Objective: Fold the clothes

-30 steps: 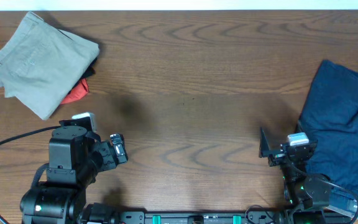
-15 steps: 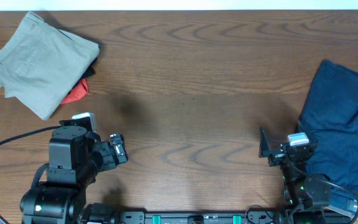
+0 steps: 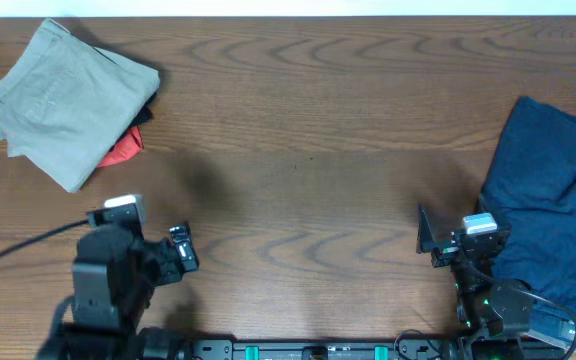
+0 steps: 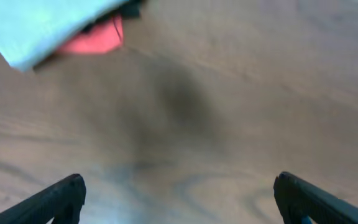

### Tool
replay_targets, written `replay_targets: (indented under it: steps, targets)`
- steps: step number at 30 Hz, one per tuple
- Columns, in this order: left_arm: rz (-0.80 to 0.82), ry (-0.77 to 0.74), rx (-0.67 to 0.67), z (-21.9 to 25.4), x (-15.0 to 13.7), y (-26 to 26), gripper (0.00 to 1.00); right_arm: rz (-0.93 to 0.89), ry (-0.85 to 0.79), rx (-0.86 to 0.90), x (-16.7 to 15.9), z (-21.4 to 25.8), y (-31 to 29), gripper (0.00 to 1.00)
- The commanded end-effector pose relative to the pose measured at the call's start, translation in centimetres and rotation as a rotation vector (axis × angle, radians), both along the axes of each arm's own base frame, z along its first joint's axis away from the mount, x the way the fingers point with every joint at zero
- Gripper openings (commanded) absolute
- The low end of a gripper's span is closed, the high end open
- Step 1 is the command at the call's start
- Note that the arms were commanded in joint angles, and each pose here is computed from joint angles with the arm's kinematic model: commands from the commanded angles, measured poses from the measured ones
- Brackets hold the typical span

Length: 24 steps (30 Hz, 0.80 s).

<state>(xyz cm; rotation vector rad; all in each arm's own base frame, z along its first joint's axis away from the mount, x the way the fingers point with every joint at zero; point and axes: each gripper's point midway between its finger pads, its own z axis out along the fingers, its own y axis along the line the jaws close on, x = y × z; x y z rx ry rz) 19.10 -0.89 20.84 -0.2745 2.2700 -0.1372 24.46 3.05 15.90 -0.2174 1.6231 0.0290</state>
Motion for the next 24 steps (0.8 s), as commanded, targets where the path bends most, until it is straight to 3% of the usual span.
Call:
replay_targets:
  steps: [1,7,16,24]
  targets:
    - [0.036,-0.066,0.059,-2.4,-0.1,1.2,0.98,-0.01,0.0,0.012,0.0,0.0,-0.3,0.99]
    - [0.047,-0.311,0.054,-5.1,2.4,1.3,0.98,-0.01,0.0,0.012,0.0,0.0,-0.3,0.99]
    - [0.148,-0.655,0.067,-4.6,5.4,3.3,0.98,-0.01,0.0,0.012,0.0,0.0,-0.3,0.99]
    - [0.128,-0.56,0.11,-7.0,5.1,3.4,0.98,-0.01,0.0,0.012,0.0,0.0,-0.3,0.99]
